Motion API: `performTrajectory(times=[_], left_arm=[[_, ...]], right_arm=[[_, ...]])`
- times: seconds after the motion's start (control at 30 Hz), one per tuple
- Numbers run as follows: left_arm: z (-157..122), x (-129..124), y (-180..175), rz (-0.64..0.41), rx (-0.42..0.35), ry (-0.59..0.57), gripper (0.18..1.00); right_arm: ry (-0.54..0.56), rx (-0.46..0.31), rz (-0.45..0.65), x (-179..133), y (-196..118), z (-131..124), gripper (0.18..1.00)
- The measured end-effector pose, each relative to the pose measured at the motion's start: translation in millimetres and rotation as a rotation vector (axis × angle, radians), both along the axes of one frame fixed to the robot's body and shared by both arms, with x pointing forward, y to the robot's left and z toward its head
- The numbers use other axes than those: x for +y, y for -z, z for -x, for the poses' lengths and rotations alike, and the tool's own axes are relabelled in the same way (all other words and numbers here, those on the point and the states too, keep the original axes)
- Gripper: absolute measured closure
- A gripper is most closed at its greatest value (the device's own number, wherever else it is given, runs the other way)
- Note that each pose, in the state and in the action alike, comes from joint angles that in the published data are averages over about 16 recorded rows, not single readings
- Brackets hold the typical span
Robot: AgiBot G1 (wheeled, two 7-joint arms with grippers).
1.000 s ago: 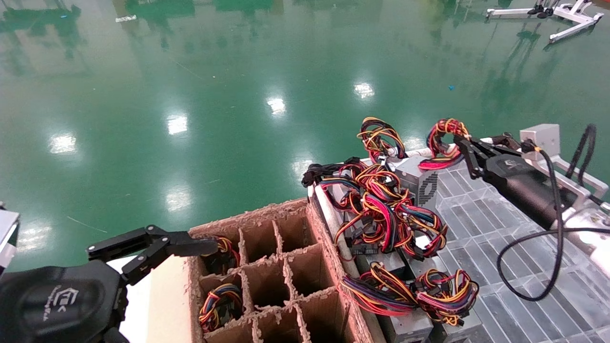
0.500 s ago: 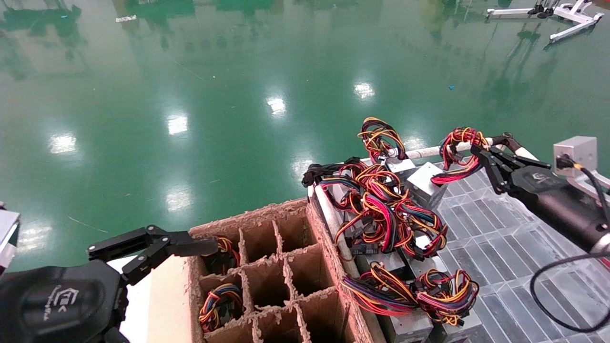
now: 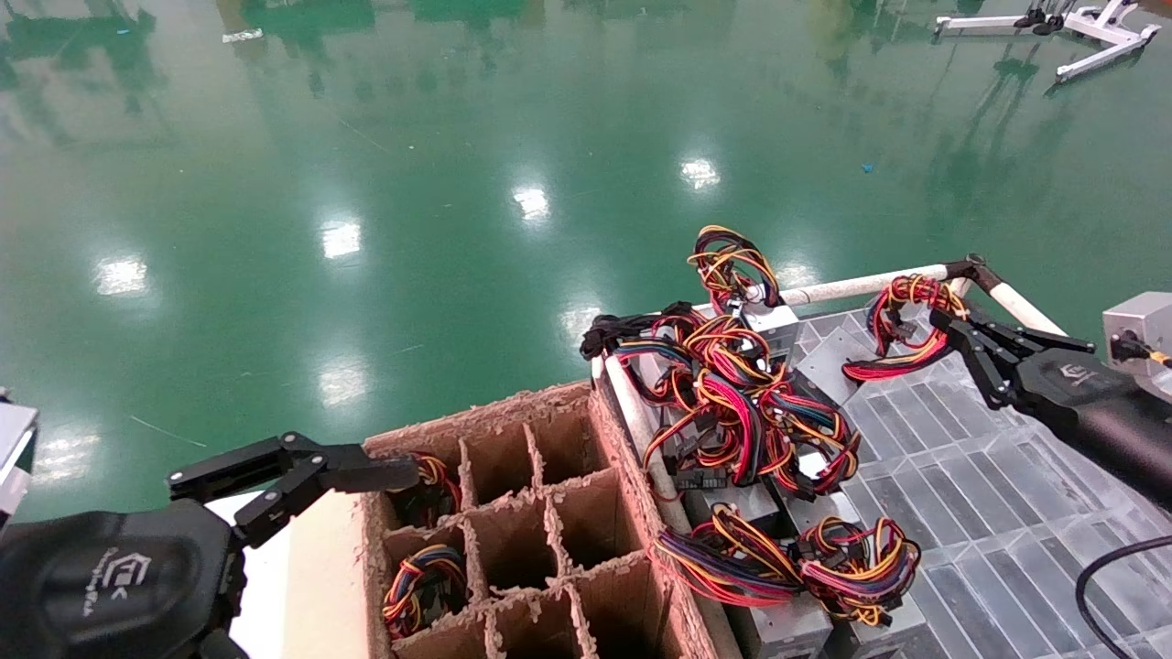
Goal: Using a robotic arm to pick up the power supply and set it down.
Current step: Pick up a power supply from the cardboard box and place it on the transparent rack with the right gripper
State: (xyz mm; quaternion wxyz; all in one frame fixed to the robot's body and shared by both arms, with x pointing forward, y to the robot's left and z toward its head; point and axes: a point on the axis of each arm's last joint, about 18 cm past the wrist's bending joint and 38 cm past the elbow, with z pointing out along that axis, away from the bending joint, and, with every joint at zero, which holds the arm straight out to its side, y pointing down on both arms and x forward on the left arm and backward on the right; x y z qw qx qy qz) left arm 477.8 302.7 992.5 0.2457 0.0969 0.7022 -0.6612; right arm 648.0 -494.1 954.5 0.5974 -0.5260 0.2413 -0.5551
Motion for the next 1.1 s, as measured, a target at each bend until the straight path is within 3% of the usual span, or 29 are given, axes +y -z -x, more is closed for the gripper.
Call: performTrajectory(times=[0.6,1.1], left_arm=[[0.0,0.0,0.0,0.000,0.000,0.000,0.184],[0.0,0.0,0.0,0.000,0.000,0.000,0.184]], right_arm=[[0.037,0.013,0.074,-19.8,-14.3,12.2,0.972],[-0.004,0.022,0.117,9.9,-27.3,-7.8,0.972]])
